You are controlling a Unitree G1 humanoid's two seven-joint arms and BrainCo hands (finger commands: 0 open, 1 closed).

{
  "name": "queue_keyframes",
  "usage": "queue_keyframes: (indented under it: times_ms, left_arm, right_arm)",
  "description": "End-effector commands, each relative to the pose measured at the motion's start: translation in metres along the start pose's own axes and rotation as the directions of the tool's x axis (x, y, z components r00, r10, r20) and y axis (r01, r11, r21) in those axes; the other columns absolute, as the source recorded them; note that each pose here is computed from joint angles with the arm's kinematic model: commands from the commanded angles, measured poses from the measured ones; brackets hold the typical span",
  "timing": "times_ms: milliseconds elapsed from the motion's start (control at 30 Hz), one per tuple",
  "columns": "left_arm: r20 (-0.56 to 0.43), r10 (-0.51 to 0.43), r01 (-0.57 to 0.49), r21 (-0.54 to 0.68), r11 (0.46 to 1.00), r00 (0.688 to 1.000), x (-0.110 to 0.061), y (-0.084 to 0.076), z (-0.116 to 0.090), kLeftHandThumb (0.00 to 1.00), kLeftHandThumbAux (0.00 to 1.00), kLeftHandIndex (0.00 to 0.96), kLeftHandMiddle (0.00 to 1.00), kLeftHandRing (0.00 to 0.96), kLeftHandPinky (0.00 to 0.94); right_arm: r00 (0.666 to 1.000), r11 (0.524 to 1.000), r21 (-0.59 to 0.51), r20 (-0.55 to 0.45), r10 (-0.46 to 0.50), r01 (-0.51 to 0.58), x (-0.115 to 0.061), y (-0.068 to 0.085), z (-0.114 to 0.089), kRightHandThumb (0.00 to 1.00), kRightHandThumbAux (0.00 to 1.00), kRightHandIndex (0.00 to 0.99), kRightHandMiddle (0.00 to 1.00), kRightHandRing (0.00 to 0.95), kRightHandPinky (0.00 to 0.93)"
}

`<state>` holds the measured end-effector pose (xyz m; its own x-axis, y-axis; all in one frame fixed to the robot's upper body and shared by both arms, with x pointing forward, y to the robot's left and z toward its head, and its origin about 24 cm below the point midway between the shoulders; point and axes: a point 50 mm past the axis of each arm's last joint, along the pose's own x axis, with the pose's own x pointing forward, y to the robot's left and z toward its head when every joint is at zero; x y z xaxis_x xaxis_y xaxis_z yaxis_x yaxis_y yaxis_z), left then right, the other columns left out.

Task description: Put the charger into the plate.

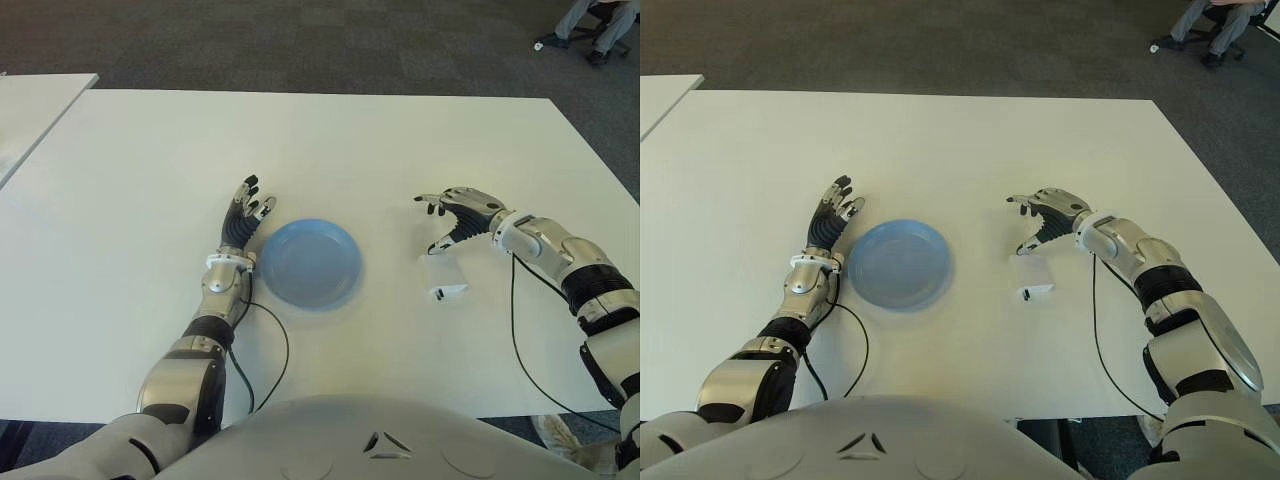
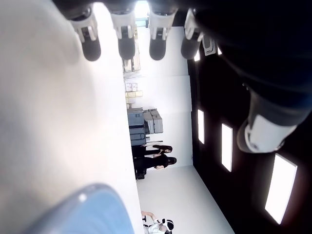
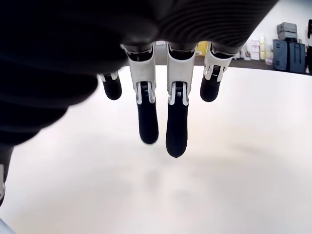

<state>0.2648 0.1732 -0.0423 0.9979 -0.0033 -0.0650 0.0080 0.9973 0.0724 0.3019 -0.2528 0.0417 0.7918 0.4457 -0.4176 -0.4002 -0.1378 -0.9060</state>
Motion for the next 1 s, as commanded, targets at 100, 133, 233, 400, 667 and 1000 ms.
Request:
queue_keyframes:
  times_ms: [100,133,233,400,667,1000]
  left_arm:
    - [-0.185,-0.001,-0.001,-0.008,1.000,0.983,-0.029,-0.001,-0.036,0.000,0.550,0.000,0.014,0.020,0.044]
    - [-0.185,-0.002,0.000,-0.007,1.000,0.983,-0.029,-0.001,-0.036,0.000,0.549,0.000,0.013,0.019,0.041]
    - [-0.188,-0.006,0.006,-0.001,1.000,0.982,-0.029,-0.001,-0.036,0.000,0.546,0.000,0.013,0.017,0.040]
    - [-0.192,-0.007,0.008,0.003,1.000,0.981,-0.029,-0.001,-0.037,0.000,0.544,0.000,0.014,0.018,0.042]
    - [-0.202,-0.017,0.019,0.008,1.000,0.979,-0.030,-0.002,-0.038,0.000,0.538,0.000,0.021,0.025,0.049]
    - [-0.203,-0.034,0.035,0.005,0.999,0.979,-0.029,-0.003,-0.038,0.000,0.539,0.000,0.030,0.033,0.054]
  right_arm:
    - [0.990,0.990,0.019,0.021,0.141,-0.142,-0.009,0.043,0.008,0.000,0.581,0.000,0.054,0.138,0.000]
    - [0.990,0.990,0.021,0.022,0.137,-0.138,-0.010,0.043,0.008,0.000,0.581,0.000,0.043,0.122,0.000]
    - [0.992,0.992,0.027,0.023,0.122,-0.123,-0.011,0.043,0.009,0.000,0.583,0.000,0.026,0.094,0.000]
    - [0.995,0.994,0.043,0.021,0.100,-0.101,-0.012,0.042,0.009,0.000,0.593,0.000,0.017,0.076,0.000]
    - [1.000,0.992,0.126,-0.012,0.014,-0.013,-0.016,0.043,0.007,0.000,0.628,0.000,0.025,0.082,0.000]
    - [0.992,0.970,0.216,-0.078,-0.094,0.109,-0.019,0.042,0.003,0.000,0.631,0.000,0.015,0.087,0.000]
